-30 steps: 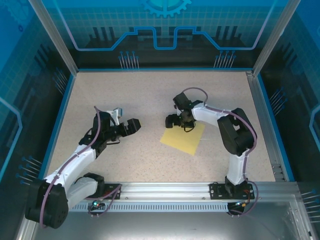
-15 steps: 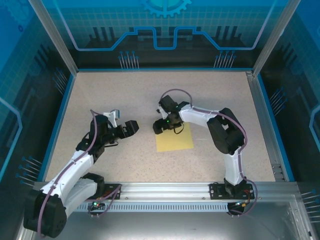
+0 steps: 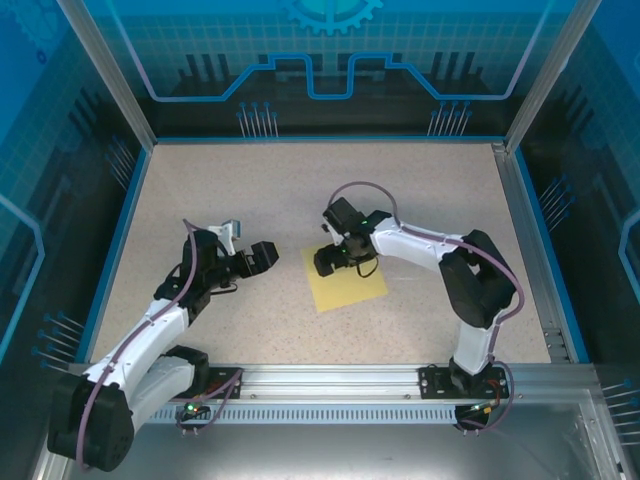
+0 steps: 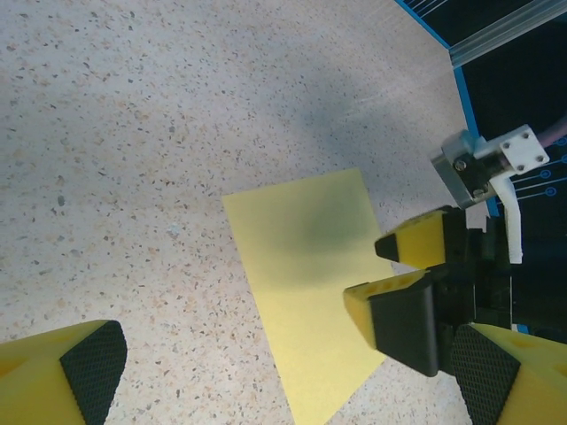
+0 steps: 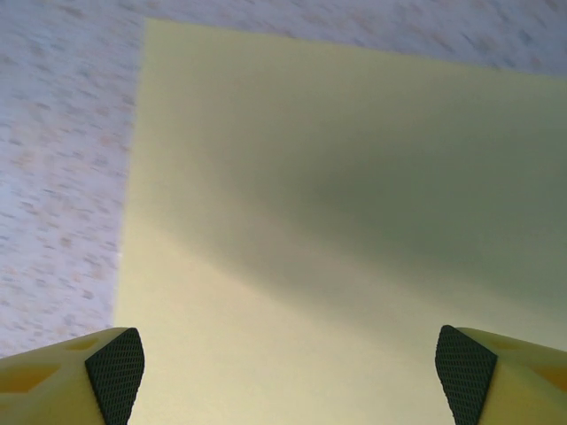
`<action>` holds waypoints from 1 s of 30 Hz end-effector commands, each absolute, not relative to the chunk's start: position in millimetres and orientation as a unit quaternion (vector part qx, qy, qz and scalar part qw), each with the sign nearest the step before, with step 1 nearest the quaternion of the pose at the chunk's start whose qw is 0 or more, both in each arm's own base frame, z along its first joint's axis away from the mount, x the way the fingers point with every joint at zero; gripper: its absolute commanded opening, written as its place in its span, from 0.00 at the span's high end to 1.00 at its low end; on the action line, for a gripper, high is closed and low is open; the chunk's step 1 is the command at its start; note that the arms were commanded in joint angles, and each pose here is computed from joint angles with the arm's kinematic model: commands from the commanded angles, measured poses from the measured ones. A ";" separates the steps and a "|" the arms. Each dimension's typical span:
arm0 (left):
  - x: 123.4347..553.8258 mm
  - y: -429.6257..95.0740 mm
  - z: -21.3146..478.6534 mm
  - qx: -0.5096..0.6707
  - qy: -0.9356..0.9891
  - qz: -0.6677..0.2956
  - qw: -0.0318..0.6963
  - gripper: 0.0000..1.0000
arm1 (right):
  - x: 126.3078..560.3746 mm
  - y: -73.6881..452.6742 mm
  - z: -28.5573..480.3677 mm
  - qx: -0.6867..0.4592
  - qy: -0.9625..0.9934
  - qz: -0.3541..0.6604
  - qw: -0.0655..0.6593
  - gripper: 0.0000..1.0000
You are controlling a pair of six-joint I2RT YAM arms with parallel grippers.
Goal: Fold a paper plane with a square sheet of paper (pick it up from the middle)
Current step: Rotate the square sheet of paper at the center of the table.
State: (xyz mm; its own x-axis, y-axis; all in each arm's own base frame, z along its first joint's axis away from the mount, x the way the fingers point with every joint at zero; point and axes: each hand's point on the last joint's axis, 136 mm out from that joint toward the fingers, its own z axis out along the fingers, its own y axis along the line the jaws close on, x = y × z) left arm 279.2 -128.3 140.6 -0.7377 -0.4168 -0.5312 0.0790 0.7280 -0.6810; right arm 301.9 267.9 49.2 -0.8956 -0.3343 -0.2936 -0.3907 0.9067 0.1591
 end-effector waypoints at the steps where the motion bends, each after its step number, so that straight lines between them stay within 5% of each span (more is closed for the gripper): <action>1: 276.4 -126.6 135.7 -0.087 0.865 -0.344 0.355 0.01 | 292.3 237.6 28.2 -0.120 0.982 0.105 0.099 0.11; 14: 279.0 -126.4 133.1 -0.096 0.865 -0.345 0.352 0.02 | 238.4 223.7 2.6 -0.016 0.987 0.139 0.080 0.10; 24: 276.7 -126.6 128.9 -0.097 0.865 -0.347 0.350 0.02 | 256.7 206.8 61.5 -0.079 0.984 -0.022 0.158 0.01; 30: 277.0 -124.3 123.5 -0.101 0.865 -0.342 0.353 0.01 | 255.0 233.3 57.2 -0.138 0.985 -0.019 0.105 0.01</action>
